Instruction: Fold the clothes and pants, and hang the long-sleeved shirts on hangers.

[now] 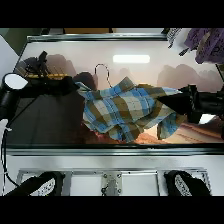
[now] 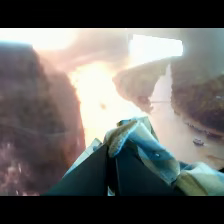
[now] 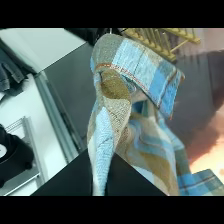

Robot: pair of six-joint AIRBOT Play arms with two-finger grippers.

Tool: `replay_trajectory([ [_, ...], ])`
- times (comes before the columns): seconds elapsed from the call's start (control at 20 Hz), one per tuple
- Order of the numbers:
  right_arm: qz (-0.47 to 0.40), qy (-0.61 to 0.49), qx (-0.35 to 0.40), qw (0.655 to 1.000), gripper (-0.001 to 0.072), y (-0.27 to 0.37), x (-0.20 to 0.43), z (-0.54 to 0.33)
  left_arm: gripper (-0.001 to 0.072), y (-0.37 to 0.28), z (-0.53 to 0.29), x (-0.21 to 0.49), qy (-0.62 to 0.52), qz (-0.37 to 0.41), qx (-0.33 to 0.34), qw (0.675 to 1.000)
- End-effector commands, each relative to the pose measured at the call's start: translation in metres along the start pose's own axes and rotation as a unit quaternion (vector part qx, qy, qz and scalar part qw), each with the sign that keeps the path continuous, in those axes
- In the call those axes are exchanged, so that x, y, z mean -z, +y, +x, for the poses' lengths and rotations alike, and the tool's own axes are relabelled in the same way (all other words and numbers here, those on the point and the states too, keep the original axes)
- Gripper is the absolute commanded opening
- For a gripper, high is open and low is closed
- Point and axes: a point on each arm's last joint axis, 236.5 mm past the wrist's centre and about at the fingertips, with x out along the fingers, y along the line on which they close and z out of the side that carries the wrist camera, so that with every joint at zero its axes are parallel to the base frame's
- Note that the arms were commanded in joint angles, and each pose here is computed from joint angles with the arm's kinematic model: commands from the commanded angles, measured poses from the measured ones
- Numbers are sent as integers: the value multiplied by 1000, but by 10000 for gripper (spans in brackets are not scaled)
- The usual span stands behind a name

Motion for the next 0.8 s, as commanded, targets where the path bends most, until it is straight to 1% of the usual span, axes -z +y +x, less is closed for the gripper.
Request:
replay_trajectory([
  [0.0, 22, 25, -24, 999, 11, 12, 11, 0, 14, -23, -32, -36, -34, 61, -17, 997],
  [0.2, 20, 21, -38, 999, 11, 19, 9, 1, 14, -53, -47, -47, 4, 109, -7, 994],
  [0.3, 17, 5, -61, 998, 11, 31, 0, 4, 15, -68, -43, -46, 23, 129, 3, 991],
  [0.4, 14, -21, -76, 997, 11, 39, -12, 7, 14, -85, -40, -48, 32, 150, 14, 988],
  [0.55, 16, -74, -85, 993, 11, 43, -38, 8, 17, -113, -43, -60, 16, 182, 30, 983],
  [0.6, 16, -90, -84, 992, 11, 42, -46, 8, 131, -121, -48, -66, 4, 191, 34, 981],
  [0.65, 15, -104, -82, 991, 11, 41, -52, 7, 460, -128, -54, -73, -10, 197, 37, 980],
  [0.7, 10, -114, -82, 990, 11, 41, -57, 6, 626, -134, -61, -81, -26, 198, 39, 979],
  [0.75, 4, -123, -84, 989, 11, 42, -61, 5, 621, -136, -71, -91, -47, 195, 40, 979],
])
